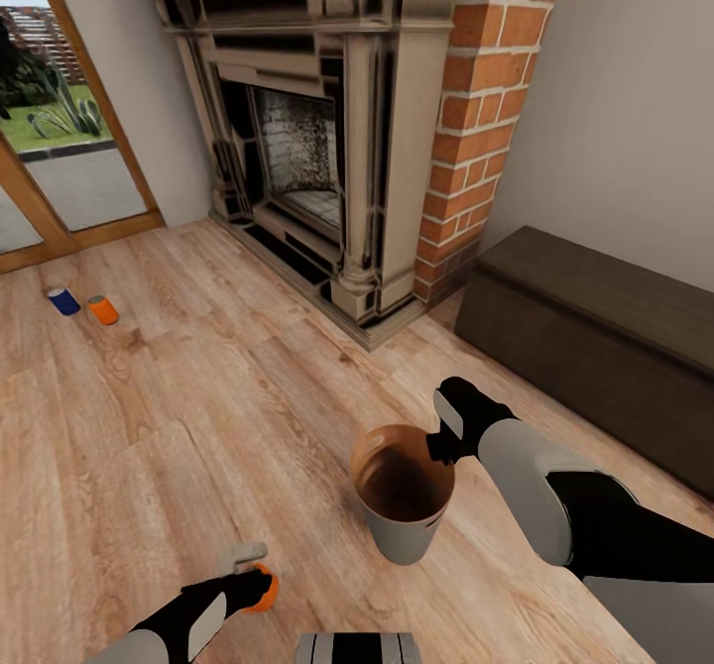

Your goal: Put the three can of soda from the living room inside the tash can in the kitchen.

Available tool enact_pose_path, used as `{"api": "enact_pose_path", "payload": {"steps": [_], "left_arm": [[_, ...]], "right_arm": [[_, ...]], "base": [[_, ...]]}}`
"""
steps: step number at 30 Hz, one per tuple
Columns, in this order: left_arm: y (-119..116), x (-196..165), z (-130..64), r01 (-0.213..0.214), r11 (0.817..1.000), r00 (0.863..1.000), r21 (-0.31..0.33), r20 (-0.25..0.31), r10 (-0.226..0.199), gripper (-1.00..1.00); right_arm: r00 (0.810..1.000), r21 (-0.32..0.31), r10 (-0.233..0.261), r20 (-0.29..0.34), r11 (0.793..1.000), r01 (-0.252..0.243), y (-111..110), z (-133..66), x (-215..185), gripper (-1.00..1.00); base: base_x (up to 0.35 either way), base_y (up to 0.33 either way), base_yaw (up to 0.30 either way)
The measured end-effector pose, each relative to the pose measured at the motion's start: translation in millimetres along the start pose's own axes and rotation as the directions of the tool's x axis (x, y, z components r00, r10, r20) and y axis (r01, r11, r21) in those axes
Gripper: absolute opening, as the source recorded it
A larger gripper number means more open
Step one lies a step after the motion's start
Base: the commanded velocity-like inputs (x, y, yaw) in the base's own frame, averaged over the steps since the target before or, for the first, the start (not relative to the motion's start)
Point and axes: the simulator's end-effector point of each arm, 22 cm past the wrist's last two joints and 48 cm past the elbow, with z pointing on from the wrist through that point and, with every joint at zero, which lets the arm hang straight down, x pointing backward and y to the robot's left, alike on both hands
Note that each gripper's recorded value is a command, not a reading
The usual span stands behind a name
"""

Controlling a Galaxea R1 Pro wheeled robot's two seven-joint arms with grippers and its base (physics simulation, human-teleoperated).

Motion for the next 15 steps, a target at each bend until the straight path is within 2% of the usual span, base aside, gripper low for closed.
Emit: {"api": "enact_pose_path", "payload": {"steps": [11, 15], "left_arm": [[-1.2, 1.1, 1.1, 0.000, 1.000, 1.000, 0.001, -0.001, 0.000, 1.00], [-0.5, 6.6, 4.7, 0.001, 1.000, 1.000, 0.000, -0.013, -0.001, 1.00]], "right_arm": [[1.000, 0.000, 0.000, -0.004, 1.000, 0.000, 0.5, 2.4, 0.6, -1.00], [1.000, 0.000, -0.002, -0.016, 1.000, 0.002, 1.0, 9.9, 2.7, -1.00]], "base": [[0.000, 0.000, 0.000], [0.000, 0.000, 0.000]]}}
